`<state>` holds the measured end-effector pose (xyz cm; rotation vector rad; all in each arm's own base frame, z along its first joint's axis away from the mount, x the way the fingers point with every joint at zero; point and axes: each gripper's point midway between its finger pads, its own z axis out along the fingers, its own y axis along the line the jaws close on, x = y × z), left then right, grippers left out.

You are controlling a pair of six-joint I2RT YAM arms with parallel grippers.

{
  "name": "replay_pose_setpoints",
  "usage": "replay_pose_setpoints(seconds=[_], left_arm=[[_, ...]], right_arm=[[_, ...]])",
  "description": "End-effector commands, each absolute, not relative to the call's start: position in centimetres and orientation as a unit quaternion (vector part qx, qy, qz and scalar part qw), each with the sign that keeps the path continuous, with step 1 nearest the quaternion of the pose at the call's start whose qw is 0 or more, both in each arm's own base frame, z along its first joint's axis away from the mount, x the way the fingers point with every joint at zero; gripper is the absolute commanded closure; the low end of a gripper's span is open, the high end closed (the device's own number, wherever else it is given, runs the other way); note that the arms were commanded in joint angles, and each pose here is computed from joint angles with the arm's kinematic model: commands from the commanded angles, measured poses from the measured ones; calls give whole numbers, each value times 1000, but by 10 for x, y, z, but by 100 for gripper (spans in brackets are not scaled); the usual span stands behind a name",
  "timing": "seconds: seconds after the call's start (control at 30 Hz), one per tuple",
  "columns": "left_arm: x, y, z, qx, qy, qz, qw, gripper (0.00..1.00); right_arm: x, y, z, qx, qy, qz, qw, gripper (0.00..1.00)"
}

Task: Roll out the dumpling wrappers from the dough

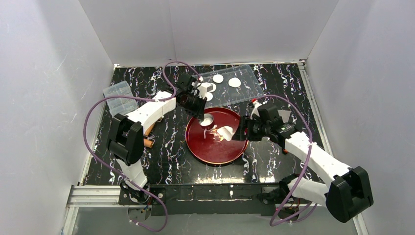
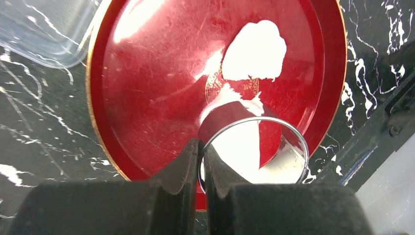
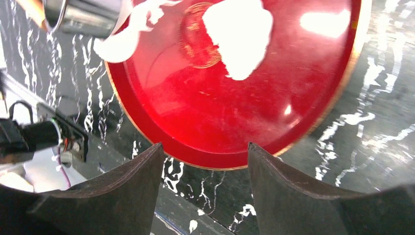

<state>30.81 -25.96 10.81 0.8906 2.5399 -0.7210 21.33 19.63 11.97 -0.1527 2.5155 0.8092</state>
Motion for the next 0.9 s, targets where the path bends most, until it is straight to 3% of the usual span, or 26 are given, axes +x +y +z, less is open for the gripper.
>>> replay_pose_setpoints(seconds=[0.0,0.13,0.2,0.37,0.6,0.87], left_arm=[[320,-254,161,312,889,-236,238,100],[337,-238,160,308,894,-180,270,100],[339,-233,152,299,902,-173,260,100],[345,-234,152,294,901,-171,270,100],[354,-235,164,294,892,-167,299,100],[351,-233,180,300,882,-170,322,100]], right_arm=[[213,225,137,-122,895,333,271,30],[228,193,128,-78,925,233,289,29],[238,156,125,-24,941,140,309,25],[244,71,123,106,937,33,330,12],[241,-8,71,241,940,-50,236,10],[242,-32,27,253,952,-129,116,13]])
